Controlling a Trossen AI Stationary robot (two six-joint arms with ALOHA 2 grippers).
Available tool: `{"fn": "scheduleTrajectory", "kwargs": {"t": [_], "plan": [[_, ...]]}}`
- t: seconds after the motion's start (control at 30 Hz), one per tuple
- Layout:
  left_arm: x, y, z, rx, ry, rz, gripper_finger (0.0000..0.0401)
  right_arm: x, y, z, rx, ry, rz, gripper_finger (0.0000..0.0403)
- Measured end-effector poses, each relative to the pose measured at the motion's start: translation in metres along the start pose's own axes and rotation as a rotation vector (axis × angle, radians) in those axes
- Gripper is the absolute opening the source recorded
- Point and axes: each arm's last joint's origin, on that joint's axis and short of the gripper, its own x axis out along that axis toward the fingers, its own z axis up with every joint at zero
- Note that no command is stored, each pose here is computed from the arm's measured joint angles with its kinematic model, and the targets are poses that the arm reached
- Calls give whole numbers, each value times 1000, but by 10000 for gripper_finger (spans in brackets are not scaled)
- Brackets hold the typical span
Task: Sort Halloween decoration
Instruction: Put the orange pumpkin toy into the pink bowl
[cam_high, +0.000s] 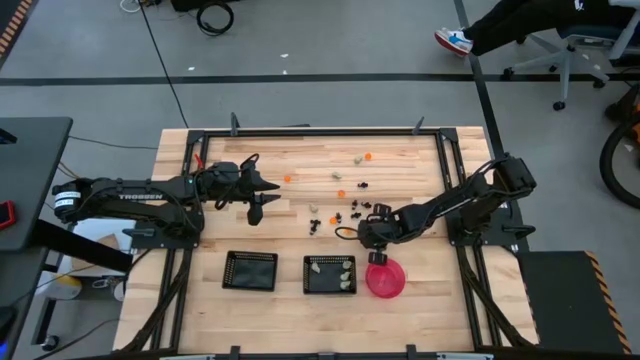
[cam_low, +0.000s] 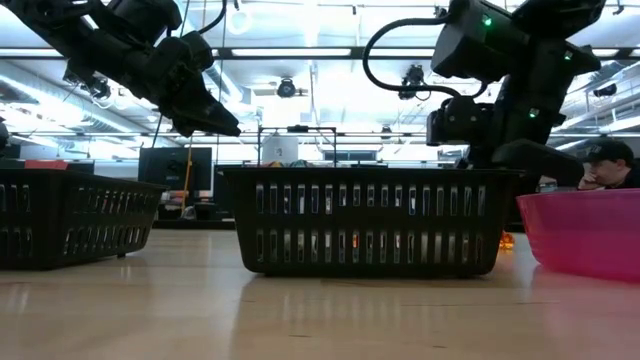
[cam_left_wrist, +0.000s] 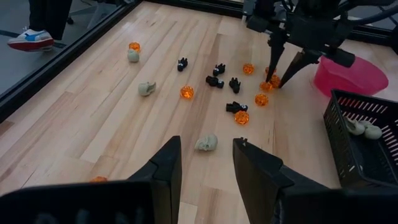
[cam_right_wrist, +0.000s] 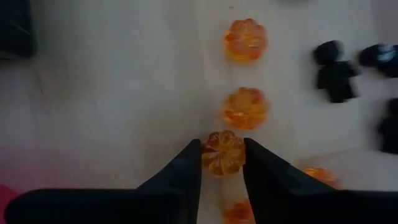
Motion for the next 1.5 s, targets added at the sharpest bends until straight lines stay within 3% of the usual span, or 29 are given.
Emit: {"fn": "scheduleTrajectory", "kwargs": {"t": [0.2,0.4,0.57,0.7,0.93,1.23,1.4,1.5], "plan": [[0,0,0,0,0,0,116,-23,-2,17,0,4,29,110],[0,0,0,0,0,0,116,-45,6,34,27,9,283,110],[0,0,0,-1,1,0,116,-58,13,35,128,155,500,110],[0,0,0,-1,0,0,116,-62,17,25,224,314,560,110],[0,0,0,-1,-1,0,116,-64,27,16,265,367,483,136],[0,0,3,-22,-31,-2,116,-68,19,18,367,487,533,216],[0,0,3,-26,-29,-2,116,-76,5,22,358,431,257,215],[0,0,3,-31,-29,-2,116,-73,-1,25,351,367,166,208]]}}
